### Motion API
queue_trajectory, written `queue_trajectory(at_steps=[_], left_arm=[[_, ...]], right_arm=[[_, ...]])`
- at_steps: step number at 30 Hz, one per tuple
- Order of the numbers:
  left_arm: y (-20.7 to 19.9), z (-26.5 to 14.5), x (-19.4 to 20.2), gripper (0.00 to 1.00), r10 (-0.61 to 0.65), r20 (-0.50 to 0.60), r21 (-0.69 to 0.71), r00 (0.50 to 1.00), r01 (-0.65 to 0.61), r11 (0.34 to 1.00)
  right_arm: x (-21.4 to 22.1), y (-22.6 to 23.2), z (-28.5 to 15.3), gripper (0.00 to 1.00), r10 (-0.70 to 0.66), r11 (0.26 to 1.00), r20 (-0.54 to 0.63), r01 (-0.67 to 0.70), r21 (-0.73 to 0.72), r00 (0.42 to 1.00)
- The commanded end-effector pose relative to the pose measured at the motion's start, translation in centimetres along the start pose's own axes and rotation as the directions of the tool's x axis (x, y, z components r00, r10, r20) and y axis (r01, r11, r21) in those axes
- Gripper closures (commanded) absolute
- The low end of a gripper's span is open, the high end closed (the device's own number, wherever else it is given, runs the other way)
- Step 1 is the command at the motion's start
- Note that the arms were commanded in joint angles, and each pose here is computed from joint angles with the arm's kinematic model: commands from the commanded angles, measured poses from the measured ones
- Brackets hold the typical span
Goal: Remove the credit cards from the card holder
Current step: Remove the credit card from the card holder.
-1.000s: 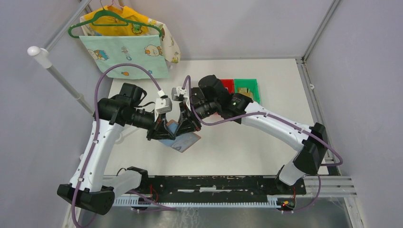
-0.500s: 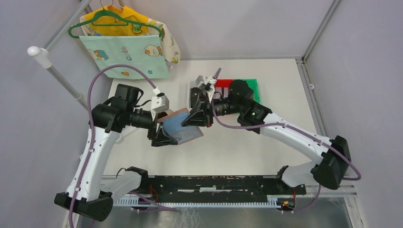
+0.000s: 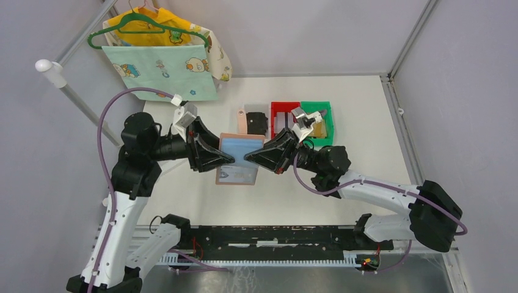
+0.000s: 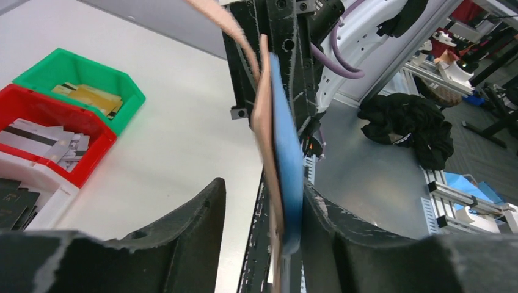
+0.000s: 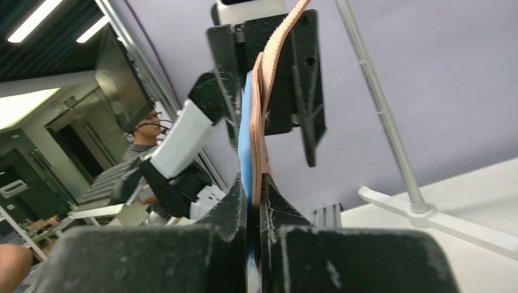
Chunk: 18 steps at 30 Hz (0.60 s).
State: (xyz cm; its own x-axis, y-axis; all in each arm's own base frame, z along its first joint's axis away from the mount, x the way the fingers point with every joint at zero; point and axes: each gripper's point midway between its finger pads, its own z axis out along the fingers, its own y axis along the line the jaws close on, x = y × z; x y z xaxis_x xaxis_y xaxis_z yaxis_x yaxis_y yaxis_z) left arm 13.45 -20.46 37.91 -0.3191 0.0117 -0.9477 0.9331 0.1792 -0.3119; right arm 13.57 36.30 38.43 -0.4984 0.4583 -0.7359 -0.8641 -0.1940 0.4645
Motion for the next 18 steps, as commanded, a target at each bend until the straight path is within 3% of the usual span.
queue_trajectory(at_steps=[1, 3, 5, 8, 10, 13, 18], left_arm=[[-1.0, 0.3, -1.2, 0.54, -0.029, 0.033, 0.064, 0.999, 0.027, 0.998], [-0.8, 0.2, -0.7, 0.66, -0.015, 0.015, 0.057, 1.0, 0.014, 0.998], [-0.6, 0.1, -0.4, 0.8, 0.011, -0.003, 0.049, 1.0, -0.011, 0.999], [-0.5, 0.0, 0.1, 0.95, 0.028, -0.04, 0.054, 0.999, -0.025, 0.998], [-0.5, -0.1, 0.8, 0.98, 0.04, -0.075, 0.065, 0.996, -0.035, 0.997], [-0.2, -0.4, 2.6, 0.98, 0.026, -0.145, 0.076, 0.989, -0.015, 0.997], [0.0, -0.8, 4.7, 0.98, 0.047, -0.214, 0.094, 0.976, -0.027, 0.995]], right_arm=[[-3.8, 4.5, 1.0, 1.0, 0.014, 0.99, 0.18, 0.011, -0.143, 0.984], [-3.5, 4.5, 1.0, 0.97, 0.02, 0.989, 0.174, 0.006, -0.147, 0.985], [-2.7, 4.4, 1.1, 0.87, 0.023, 0.989, 0.131, -0.003, -0.149, 0.991], [-1.3, 4.0, 1.1, 0.59, -0.018, 0.988, 0.016, 0.02, -0.15, 1.0], [-0.6, 3.2, 0.9, 0.43, -0.083, 0.989, -0.09, 0.071, -0.133, 0.992], [1.2, 1.5, 0.2, 0.31, -0.211, 0.975, -0.289, 0.177, -0.137, 0.934], [3.6, -1.9, -0.4, 0.32, -0.286, 0.956, -0.57, 0.269, -0.116, 0.77]])
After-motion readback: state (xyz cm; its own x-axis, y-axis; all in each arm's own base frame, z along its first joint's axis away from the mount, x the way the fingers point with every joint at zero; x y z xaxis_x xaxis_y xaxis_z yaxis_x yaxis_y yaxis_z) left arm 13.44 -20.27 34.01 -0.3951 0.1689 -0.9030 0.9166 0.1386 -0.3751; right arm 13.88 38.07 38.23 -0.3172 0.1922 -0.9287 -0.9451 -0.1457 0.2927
